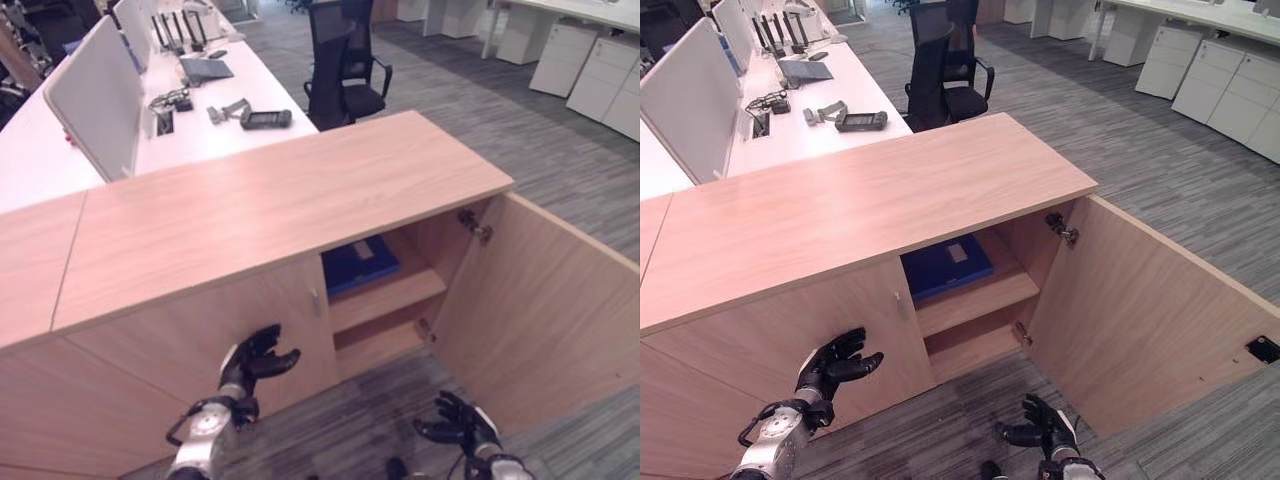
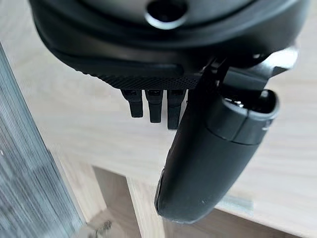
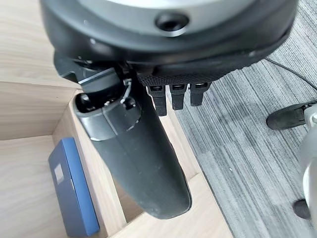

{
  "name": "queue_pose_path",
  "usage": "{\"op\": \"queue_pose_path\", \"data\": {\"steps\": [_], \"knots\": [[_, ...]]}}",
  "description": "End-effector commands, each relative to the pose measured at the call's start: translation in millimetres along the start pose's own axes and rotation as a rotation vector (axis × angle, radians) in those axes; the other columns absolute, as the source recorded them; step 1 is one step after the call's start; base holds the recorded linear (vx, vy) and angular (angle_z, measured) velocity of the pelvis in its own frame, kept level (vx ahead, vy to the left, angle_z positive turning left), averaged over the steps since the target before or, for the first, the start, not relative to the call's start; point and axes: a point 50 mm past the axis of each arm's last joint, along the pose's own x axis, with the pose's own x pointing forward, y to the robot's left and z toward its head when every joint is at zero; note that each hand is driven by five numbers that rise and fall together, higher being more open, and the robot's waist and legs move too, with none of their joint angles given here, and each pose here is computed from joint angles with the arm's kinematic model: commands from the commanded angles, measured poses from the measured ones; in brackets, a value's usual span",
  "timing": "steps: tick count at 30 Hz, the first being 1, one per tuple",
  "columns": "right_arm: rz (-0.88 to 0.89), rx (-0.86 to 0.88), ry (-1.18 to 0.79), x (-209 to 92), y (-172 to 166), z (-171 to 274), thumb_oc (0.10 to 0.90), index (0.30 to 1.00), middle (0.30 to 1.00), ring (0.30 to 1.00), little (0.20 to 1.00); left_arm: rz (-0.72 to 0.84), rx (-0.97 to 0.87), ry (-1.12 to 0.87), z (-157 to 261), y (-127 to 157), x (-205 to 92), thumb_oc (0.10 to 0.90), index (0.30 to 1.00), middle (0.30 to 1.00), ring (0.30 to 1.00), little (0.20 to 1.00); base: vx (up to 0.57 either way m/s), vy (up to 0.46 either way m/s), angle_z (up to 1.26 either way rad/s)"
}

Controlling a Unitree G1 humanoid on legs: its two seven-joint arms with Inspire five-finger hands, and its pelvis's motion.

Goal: Put the empty folder in the office cabinet

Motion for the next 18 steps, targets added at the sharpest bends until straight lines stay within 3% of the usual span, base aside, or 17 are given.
{"op": "queue_pose_path", "data": {"steps": [1,8,18], "knots": [[-0.026,-0.021,-0.166,10,-7,43,0.8,0.9,0.9,0.9,0.9,-0.121,0.004,-0.234,52,-22,17,0.8,0.9,0.9,0.9,0.9,0.0,-0.235,-0.77],[-0.043,-0.039,-0.141,7,-17,38,0.8,0.9,0.9,0.9,0.9,-0.214,0.042,-0.08,8,-31,-1,0.8,0.9,0.9,0.9,0.9,0.05,-0.295,-0.17],[-0.02,-0.107,-0.159,7,-25,46,0.8,0.9,0.9,0.9,0.9,-0.142,-0.019,0.026,-22,-20,-12,0.8,0.9,0.9,0.9,0.9,0.06,-0.34,-0.25]]}}
